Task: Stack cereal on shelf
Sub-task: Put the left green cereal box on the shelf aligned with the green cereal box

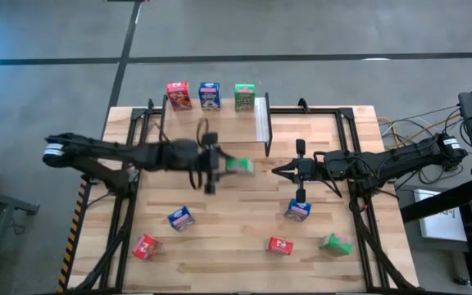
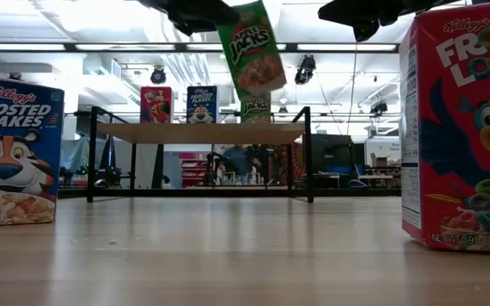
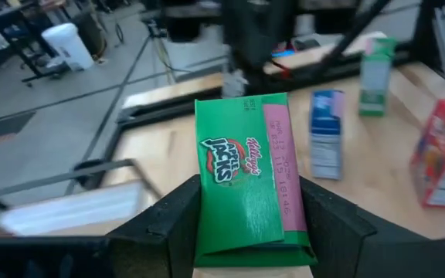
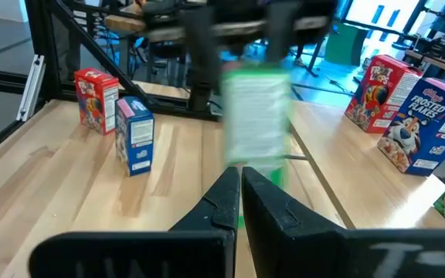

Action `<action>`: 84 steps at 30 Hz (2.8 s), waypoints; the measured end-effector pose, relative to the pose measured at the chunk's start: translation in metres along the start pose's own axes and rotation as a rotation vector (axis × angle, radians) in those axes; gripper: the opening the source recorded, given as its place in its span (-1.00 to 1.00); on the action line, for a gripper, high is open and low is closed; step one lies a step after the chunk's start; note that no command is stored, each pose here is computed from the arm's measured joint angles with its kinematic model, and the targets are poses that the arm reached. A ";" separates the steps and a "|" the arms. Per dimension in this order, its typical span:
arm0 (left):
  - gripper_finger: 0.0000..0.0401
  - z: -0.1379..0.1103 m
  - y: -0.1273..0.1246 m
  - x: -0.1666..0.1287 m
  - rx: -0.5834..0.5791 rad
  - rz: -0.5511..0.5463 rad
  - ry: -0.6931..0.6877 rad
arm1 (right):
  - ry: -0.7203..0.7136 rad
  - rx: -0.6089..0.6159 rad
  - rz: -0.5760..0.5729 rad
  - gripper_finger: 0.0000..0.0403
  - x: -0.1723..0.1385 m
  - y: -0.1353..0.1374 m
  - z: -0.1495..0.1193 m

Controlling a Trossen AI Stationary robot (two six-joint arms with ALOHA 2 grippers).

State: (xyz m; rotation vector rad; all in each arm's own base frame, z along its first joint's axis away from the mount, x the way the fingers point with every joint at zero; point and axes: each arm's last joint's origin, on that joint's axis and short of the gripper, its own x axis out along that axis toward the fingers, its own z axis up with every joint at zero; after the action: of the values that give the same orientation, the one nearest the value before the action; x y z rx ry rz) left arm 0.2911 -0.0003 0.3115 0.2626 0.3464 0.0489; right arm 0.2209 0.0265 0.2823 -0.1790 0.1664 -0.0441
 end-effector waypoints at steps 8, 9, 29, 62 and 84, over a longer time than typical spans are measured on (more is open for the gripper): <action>-0.16 -0.005 0.064 -0.009 -0.038 0.000 -0.021 | 0.000 -0.002 -0.001 -0.96 0.000 0.000 0.000; -0.16 -0.004 0.070 -0.009 -0.042 -0.008 -0.024 | 0.000 -0.002 -0.001 -0.96 0.000 0.000 0.000; -0.16 0.002 0.153 0.016 -0.016 0.027 0.176 | 0.038 -0.014 0.004 -0.96 0.000 0.001 -0.004; 0.01 -0.012 0.198 0.051 -0.042 0.054 0.284 | 0.060 -0.019 0.007 -0.96 0.000 0.001 -0.006; 0.18 0.014 0.189 0.013 -0.010 0.045 0.283 | 0.052 -0.007 -0.068 -0.96 0.000 -0.003 -0.005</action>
State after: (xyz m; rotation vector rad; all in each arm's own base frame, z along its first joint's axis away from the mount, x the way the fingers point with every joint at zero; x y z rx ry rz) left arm 0.3079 0.1801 0.3698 0.2539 0.6210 0.1332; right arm 0.2203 0.0226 0.2782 -0.1910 0.2119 -0.1161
